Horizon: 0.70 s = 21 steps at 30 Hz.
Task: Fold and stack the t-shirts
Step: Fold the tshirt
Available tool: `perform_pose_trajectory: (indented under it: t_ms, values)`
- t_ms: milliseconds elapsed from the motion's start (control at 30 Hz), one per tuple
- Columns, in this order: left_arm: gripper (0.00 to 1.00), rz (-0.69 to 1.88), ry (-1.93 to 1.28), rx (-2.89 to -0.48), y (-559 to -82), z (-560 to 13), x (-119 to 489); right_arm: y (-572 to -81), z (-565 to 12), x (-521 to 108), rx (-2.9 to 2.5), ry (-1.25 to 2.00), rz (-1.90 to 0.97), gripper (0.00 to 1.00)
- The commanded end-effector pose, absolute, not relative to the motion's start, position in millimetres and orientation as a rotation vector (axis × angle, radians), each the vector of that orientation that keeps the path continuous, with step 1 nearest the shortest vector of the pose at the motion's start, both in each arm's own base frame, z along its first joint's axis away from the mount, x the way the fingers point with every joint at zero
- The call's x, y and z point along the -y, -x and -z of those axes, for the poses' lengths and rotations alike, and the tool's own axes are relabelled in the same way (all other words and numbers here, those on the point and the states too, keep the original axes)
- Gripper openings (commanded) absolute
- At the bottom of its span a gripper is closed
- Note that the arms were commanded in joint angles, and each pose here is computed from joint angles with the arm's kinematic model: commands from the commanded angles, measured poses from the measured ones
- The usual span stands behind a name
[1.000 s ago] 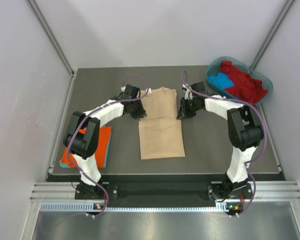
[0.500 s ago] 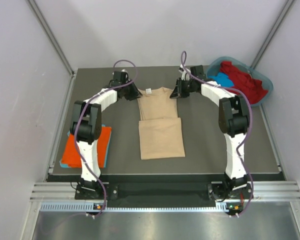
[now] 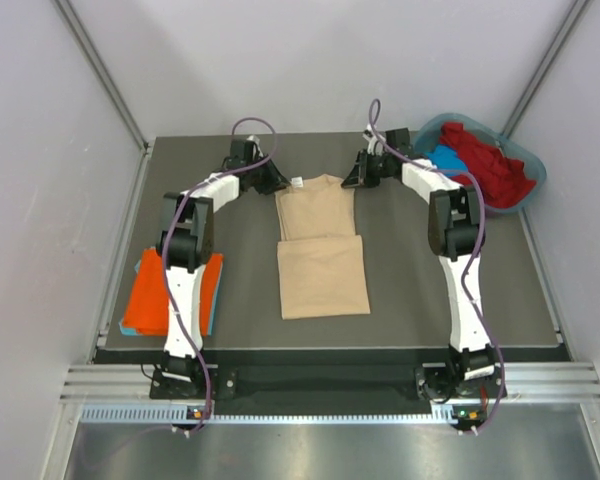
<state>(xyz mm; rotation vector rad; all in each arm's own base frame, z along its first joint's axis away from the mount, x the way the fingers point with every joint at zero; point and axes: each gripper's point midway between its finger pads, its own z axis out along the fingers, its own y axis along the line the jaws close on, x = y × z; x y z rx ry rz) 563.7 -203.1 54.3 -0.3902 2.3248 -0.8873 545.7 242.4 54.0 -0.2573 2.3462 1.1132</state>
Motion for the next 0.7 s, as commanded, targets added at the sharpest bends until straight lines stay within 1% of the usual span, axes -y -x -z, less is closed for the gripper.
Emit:
perform_pose_trajectory:
  t_ms: [0, 167, 300, 400, 433, 500, 567, 600, 633, 667]
  values:
    - [0.29, 0.881, 0.365, -2.221, -591.2, -70.6, 194.8, -567.1, -56.6, -241.7, -2.272, 0.250, -1.157, 0.14]
    - [0.29, 0.832, 0.384, -2.256, -599.0, -48.3, 185.3, -575.5, -46.7, -235.1, -2.273, 0.219, -1.139, 0.14]
    - [0.29, 0.807, 0.397, -2.260, -602.0, -45.4, 180.0, -579.8, -47.3, -229.8, -2.268, 0.195, -1.132, 0.16]
    - [0.29, 0.820, 0.395, -2.250, -604.2, -56.6, 179.3, -582.0, -59.9, -229.0, -2.251, 0.189, -1.137, 0.19]
    - [0.29, 0.831, 0.388, -2.231, -606.7, -69.4, 179.8, -582.4, -65.7, -228.5, -2.242, 0.190, -1.140, 0.20]
    - [0.29, 0.880, 0.365, -2.204, -605.9, -95.2, 183.0, -582.7, -87.4, -228.2, -2.212, 0.203, -1.140, 0.25]
    - [0.31, 0.915, 0.337, -2.171, -606.3, -121.7, 184.7, -580.7, -100.8, -226.9, -2.206, 0.206, -1.128, 0.35]
    - [0.31, 0.930, 0.325, -2.171, -601.0, -138.5, 184.4, -581.9, -120.2, -224.8, -2.182, 0.209, -1.103, 0.40]
    - [0.33, 0.923, 0.301, -2.157, -601.0, -152.8, 183.2, -581.2, -126.8, -223.0, -2.180, 0.203, -1.087, 0.46]
    - [0.33, 0.917, 0.289, -2.155, -599.0, -161.0, 182.6, -580.0, -134.4, -221.4, -2.176, 0.201, -1.073, 0.49]
